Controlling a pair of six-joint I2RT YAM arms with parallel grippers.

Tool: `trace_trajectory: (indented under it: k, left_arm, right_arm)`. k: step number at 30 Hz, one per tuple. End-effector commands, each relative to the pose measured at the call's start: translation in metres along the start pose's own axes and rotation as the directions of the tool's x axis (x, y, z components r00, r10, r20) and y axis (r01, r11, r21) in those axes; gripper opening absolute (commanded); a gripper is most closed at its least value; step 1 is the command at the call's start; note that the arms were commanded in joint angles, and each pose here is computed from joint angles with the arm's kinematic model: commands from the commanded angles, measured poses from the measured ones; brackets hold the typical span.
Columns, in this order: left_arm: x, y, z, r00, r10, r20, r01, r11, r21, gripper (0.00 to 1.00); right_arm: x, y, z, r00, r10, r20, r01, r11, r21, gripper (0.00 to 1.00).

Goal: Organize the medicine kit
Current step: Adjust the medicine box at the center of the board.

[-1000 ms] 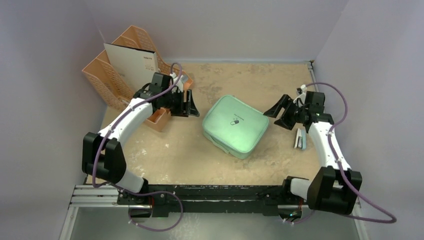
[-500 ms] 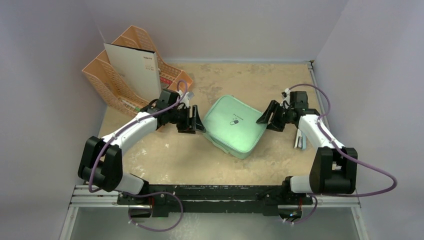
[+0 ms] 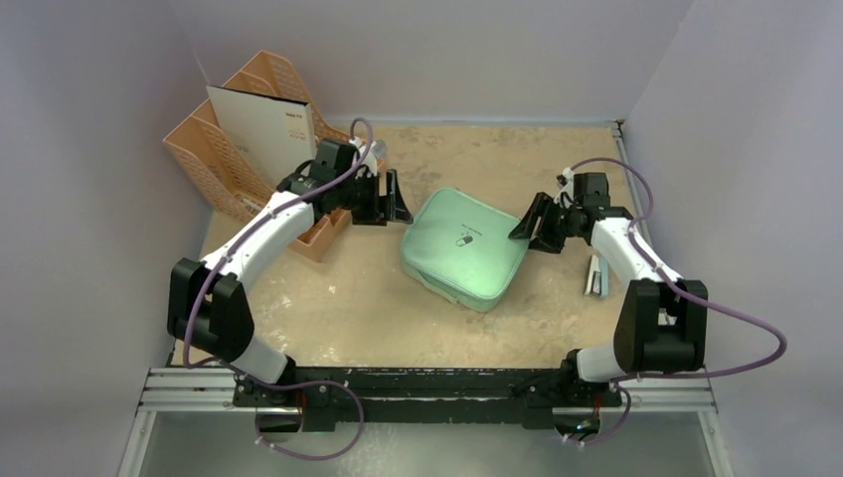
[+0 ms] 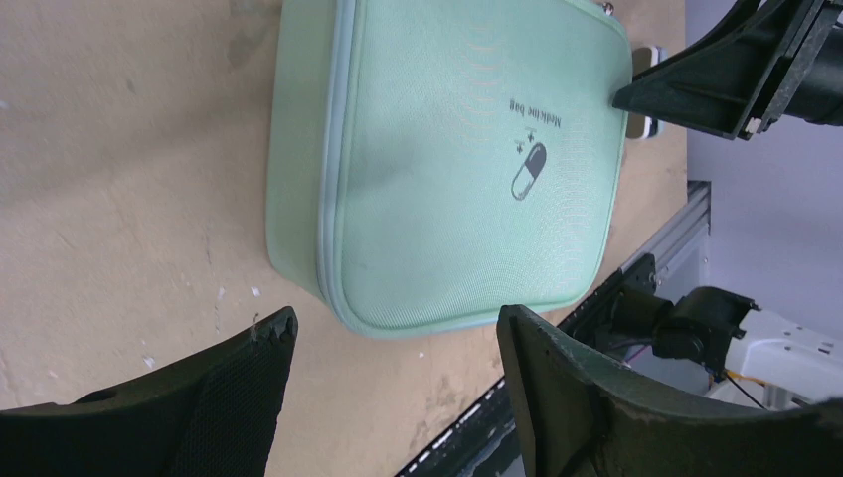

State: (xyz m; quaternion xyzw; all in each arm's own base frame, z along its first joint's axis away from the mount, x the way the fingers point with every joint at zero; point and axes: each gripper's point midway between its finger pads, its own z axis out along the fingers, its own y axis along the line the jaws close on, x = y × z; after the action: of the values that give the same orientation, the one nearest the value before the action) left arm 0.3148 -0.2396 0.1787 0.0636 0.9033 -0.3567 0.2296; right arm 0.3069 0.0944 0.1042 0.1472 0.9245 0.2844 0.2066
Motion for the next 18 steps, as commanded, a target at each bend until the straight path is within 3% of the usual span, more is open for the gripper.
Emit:
trace_trajectory:
  k: [1, 12, 18]
  left_arm:
    - [-0.013, 0.013, 0.009, 0.999, 0.031, -0.042, -0.033, 0.998, -0.049, 0.73]
    - [-0.011, 0.027, 0.035, 0.991, 0.038, -0.127, -0.044, 0.998, -0.042, 0.75]
    - [0.002, 0.024, 0.052, 0.983, -0.036, -0.178, 0.040, 0.999, 0.023, 0.70]
  right_arm:
    - [-0.036, 0.022, -0.002, 0.995, -0.056, 0.077, 0.060, 0.997, -0.048, 0.61]
    - [-0.070, 0.038, 0.007, 0.997, -0.068, 0.044, 0.071, 0.995, -0.066, 0.67]
    - [-0.064, 0.041, -0.016, 0.997, -0.064, 0.046, 0.065, 0.998, -0.024, 0.75]
